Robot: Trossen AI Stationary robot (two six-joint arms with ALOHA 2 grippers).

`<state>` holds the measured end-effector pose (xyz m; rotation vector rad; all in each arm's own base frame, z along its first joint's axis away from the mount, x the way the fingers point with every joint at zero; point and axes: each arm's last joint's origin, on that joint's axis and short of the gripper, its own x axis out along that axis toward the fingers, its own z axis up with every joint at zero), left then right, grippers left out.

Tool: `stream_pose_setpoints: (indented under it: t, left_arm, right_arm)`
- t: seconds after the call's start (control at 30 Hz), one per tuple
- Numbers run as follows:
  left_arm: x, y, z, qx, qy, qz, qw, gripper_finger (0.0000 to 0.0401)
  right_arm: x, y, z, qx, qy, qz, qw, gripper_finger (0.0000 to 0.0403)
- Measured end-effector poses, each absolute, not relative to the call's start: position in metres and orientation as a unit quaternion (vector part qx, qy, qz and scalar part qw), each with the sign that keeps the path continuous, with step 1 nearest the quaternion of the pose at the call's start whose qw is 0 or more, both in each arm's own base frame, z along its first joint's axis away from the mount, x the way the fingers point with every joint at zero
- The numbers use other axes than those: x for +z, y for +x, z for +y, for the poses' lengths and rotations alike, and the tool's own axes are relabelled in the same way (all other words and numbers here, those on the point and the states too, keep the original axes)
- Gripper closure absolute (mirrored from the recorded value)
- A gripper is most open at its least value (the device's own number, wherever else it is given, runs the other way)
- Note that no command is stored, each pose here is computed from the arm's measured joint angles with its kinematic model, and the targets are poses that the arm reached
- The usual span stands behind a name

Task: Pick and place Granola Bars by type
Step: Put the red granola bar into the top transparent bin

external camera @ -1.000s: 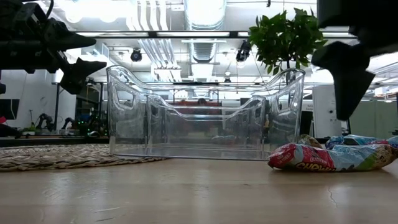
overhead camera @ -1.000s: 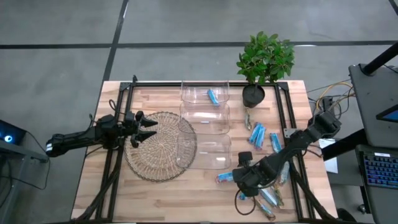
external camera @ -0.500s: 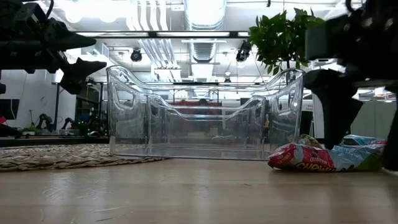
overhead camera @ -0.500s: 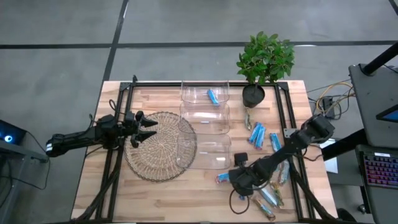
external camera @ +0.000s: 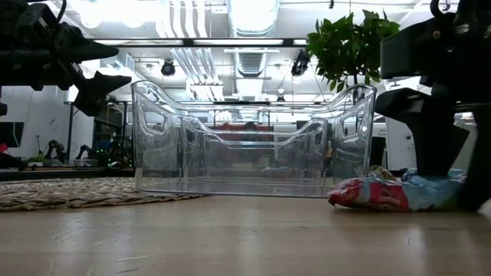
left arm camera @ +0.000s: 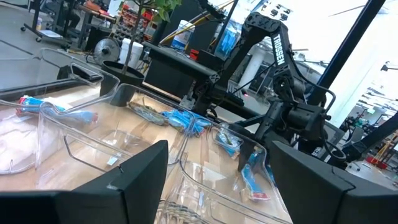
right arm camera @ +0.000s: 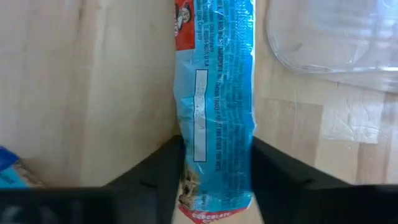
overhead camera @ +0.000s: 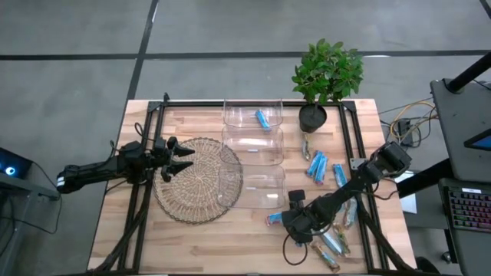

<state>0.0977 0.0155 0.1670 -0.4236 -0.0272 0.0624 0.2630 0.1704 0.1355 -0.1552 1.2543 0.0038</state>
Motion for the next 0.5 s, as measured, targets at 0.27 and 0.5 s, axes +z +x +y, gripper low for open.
stream_pose_setpoints:
  t: [0.27, 0.5]
  left_arm:
    - [0.167, 0.098, 0.016, 0.031, -0.21, -0.013, 0.977, 0.014]
    - [0.167, 0.098, 0.016, 0.031, -0.21, -0.013, 0.977, 0.014]
  right_arm:
    - [0.141, 0.253, 0.167, 0.038, -0.034, 0.6, 0.799, 0.0382]
    - [0.175, 0.238, 0.16, 0.071, 0.026, 0.576, 0.814, 0.0384]
